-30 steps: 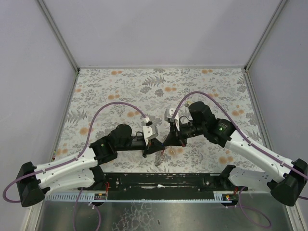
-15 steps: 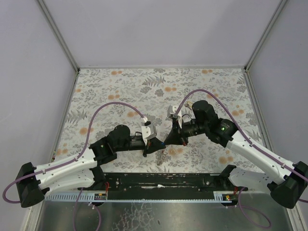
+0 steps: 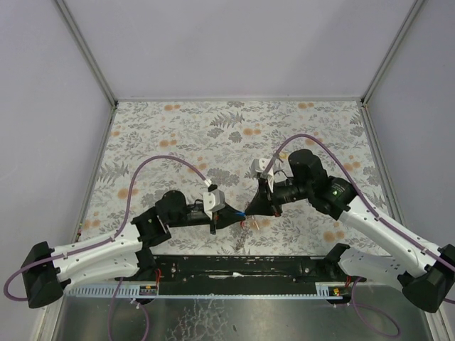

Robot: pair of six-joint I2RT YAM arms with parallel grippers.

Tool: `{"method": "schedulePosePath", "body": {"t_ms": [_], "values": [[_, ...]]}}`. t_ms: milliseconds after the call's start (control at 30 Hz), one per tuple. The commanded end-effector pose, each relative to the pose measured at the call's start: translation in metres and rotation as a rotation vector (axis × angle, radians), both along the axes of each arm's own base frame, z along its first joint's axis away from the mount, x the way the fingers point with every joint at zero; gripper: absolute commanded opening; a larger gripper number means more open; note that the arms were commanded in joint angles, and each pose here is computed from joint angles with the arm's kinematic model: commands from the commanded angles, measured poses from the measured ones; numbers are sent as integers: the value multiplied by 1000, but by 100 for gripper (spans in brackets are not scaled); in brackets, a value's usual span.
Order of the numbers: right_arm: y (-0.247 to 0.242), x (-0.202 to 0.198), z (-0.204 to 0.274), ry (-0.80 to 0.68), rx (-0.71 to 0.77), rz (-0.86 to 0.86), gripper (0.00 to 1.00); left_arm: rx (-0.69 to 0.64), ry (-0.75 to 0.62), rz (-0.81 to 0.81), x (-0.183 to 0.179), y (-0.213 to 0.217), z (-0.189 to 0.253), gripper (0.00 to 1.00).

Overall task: Remove the keys from the keyring
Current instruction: Remove the key from the keyring.

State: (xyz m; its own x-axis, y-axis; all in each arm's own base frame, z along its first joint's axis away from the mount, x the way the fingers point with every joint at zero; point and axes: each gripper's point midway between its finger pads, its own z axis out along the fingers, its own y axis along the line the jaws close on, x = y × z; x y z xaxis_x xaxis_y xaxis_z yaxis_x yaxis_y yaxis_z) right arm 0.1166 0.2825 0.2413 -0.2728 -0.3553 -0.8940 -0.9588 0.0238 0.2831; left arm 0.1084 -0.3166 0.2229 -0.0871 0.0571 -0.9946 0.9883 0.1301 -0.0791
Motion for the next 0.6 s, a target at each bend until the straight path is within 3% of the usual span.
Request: {"method": "schedulePosePath", "body": {"t_ms": [0,33,100,233,433,567], "values": [[-7,2,20,-270,86,97,23,22,-46,-34,-9,8,-20,0],[-8,1,22,-287,96,102,33,20,-50,-30,-8,8,-20,0],[-8,1,25,-312,109,107,36,32,-41,-30,-7,6,-22,0],[-9,1,27,-328,112,104,37,35,-18,-31,-6,3,-25,0],[-7,-4,1,-243,52,93,46,13,-23,-43,-7,0,-15,0],[-2,-14,-10,-251,31,129,42,12,-24,-46,-7,-1,-8,0]]}}
